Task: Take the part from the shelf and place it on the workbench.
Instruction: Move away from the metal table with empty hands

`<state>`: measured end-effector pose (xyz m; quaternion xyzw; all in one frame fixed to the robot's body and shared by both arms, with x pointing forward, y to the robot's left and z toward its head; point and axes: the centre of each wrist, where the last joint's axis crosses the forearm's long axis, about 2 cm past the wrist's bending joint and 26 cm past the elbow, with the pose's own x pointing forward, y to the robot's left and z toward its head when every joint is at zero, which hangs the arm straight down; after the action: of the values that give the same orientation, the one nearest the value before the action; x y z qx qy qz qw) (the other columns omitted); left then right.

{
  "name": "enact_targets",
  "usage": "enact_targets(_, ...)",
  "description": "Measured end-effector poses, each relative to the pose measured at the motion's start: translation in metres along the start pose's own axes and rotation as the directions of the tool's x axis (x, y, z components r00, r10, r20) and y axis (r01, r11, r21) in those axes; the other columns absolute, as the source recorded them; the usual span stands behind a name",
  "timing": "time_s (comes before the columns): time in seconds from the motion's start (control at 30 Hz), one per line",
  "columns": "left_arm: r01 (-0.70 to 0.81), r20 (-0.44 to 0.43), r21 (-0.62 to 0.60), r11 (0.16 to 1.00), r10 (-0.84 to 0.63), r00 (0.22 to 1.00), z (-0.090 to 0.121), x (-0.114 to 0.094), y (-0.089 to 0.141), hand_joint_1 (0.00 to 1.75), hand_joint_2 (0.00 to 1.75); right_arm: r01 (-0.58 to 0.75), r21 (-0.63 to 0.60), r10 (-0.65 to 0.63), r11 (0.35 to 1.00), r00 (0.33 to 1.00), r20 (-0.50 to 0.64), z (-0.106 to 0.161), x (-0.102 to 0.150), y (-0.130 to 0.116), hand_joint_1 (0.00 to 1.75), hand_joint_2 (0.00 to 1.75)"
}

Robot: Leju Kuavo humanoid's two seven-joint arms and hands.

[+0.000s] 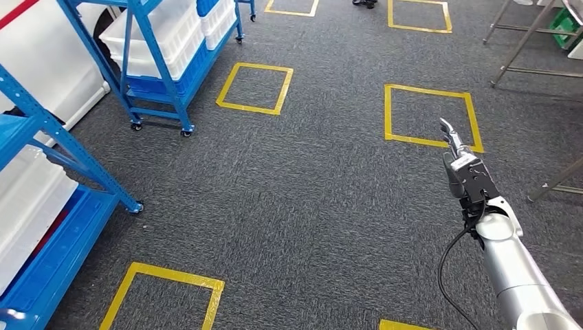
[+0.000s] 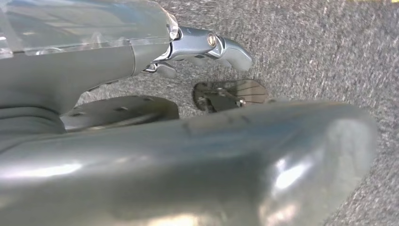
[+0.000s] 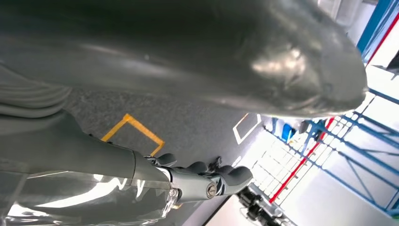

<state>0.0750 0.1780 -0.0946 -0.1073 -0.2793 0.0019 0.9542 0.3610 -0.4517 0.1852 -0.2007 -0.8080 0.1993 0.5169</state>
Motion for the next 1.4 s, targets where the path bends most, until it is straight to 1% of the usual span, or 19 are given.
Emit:
enact_targets(0.27, -0.007, -0.002, 0.008, 1.000, 0.007, 1.000, 0.001, -0.002, 0.001, 0.00, 0.00, 0.007, 0.025, -0.007, 1.000, 1.000, -0.007, 0.012, -0.005, 0.008, 0.00, 0.00)
enact_targets(0.4, -0.007, -0.011, 0.014, 1.000, 0.007, 1.000, 0.002, -0.006, 0.001, 0.00, 0.00, 0.013, 0.050, -0.012, 0.999, 1.000, -0.016, 0.023, -0.006, 0.014, 0.00, 0.00)
enact_targets(0.47, -0.005, -0.014, 0.016, 1.000, 0.005, 1.000, 0.002, -0.006, 0.001, 0.00, 0.00, 0.016, 0.067, -0.014, 0.998, 1.000, -0.027, 0.031, -0.008, 0.016, 0.00, 0.00)
enact_targets(0.63, -0.006, -0.023, 0.025, 1.000, 0.007, 1.000, 0.003, -0.008, 0.002, 0.00, 0.00, 0.026, 0.115, -0.016, 0.993, 0.996, -0.084, 0.066, -0.016, 0.028, 0.00, 0.00)
enact_targets(0.83, -0.065, -0.011, 0.058, 0.996, 0.065, 0.998, 0.004, -0.009, 0.005, 0.00, 0.00, 0.026, 0.151, -0.012, 0.988, 0.996, -0.091, 0.085, -0.014, 0.040, 0.00, 0.00)
enact_targets(0.93, -0.086, -0.010, 0.078, 0.993, 0.087, 0.996, 0.005, -0.012, 0.008, 0.00, 0.00, 0.026, 0.165, -0.012, 0.986, 0.996, -0.087, 0.094, -0.010, 0.051, 0.00, 0.00)
enact_targets(1.0, -0.096, -0.010, 0.086, 0.992, 0.097, 0.995, 0.006, -0.013, 0.009, 0.00, 0.00, 0.025, 0.187, -0.008, 0.982, 0.996, -0.090, 0.105, -0.009, 0.059, 0.00, 0.00)
enact_targets(1.13, -0.116, -0.011, 0.105, 0.988, 0.117, 0.993, 0.009, -0.021, 0.012, 0.00, 0.00, 0.045, 0.232, -0.024, 0.972, 0.995, -0.092, 0.121, -0.005, 0.083, 0.00, 0.00)
enact_targets(1.27, -0.153, 0.021, 0.137, 0.979, 0.152, 0.988, 0.010, -0.023, 0.017, 0.00, 0.00, 0.083, 0.241, -0.069, 0.967, 0.995, -0.067, 0.124, 0.001, 0.105, 0.00, 0.00)
enact_targets(1.4, -0.190, 0.048, 0.163, 0.968, 0.184, 0.982, 0.012, -0.025, 0.022, 0.00, 0.00, 0.123, 0.225, -0.117, 0.967, 0.992, -0.040, 0.118, 0.006, 0.119, 0.00, 0.00)
